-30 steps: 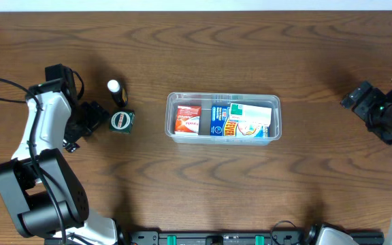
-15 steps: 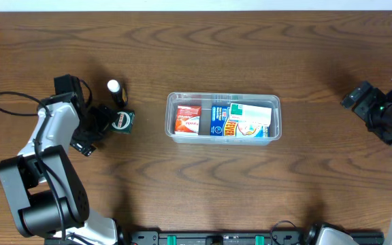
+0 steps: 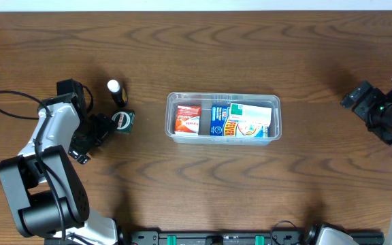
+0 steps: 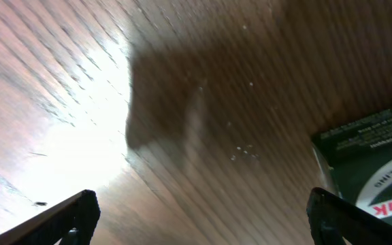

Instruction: Pack container

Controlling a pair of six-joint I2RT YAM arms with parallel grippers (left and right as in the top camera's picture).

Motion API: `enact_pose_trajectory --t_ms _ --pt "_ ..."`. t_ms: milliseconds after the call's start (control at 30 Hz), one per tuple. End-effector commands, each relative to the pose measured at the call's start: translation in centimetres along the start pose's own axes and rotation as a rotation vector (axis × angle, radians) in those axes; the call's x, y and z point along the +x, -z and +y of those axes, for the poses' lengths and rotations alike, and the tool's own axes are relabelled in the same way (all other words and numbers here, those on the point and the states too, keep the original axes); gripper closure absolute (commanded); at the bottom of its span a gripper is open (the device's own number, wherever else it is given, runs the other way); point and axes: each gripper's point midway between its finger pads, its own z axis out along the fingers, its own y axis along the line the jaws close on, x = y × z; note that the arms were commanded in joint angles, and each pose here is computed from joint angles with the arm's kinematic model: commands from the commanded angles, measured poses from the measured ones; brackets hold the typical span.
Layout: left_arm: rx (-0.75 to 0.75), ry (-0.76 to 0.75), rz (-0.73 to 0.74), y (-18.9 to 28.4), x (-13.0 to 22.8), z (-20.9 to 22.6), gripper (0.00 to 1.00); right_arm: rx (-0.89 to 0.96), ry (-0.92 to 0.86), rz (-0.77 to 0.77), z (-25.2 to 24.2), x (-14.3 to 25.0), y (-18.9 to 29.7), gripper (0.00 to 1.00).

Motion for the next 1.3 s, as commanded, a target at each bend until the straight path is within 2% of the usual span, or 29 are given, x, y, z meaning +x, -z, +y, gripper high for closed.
enact_pose_trajectory --t_ms 0,200,400,567,767,967,1100,1267 --pt "-0.041 -0.018 -0.026 0.0 -0.3 0.8 0.02 -0.003 -0.010 -0.002 0.0 -0.1 0.1 0.01" --pt "0.076 -0.093 0.005 0.5 0.0 -1.5 0.02 -0.004 -0.010 -0.002 0.0 -0.1 0.1 0.01" --pt "0.120 -0.378 -0.012 1.6 0.7 -4.0 0.02 -0.004 -0.010 -0.002 0.0 -0.1 0.1 0.01" --pt "0.099 -0.504 -0.048 1.5 1.4 -5.3 0.02 -0.003 -0.010 -0.002 0.0 -0.1 0.1 0.01" --pt "0.111 -0.457 -0.059 1.6 1.4 -5.9 0.02 -0.003 -0.010 -0.002 0.0 -0.1 0.1 0.01" --pt "0.189 -0.445 -0.048 2.9 1.6 -7.2 0.01 -0.004 -0.010 -0.002 0.0 -0.1 0.1 0.01" --pt "0.236 -0.520 -0.132 6.3 0.6 -8.3 0.00 -0.004 -0.010 -0.002 0.0 -0.1 0.1 0.01" --pt "0.324 -0.607 -0.315 11.4 -1.6 -10.5 0.00 -0.003 -0.010 -0.002 0.0 -0.1 0.1 0.01"
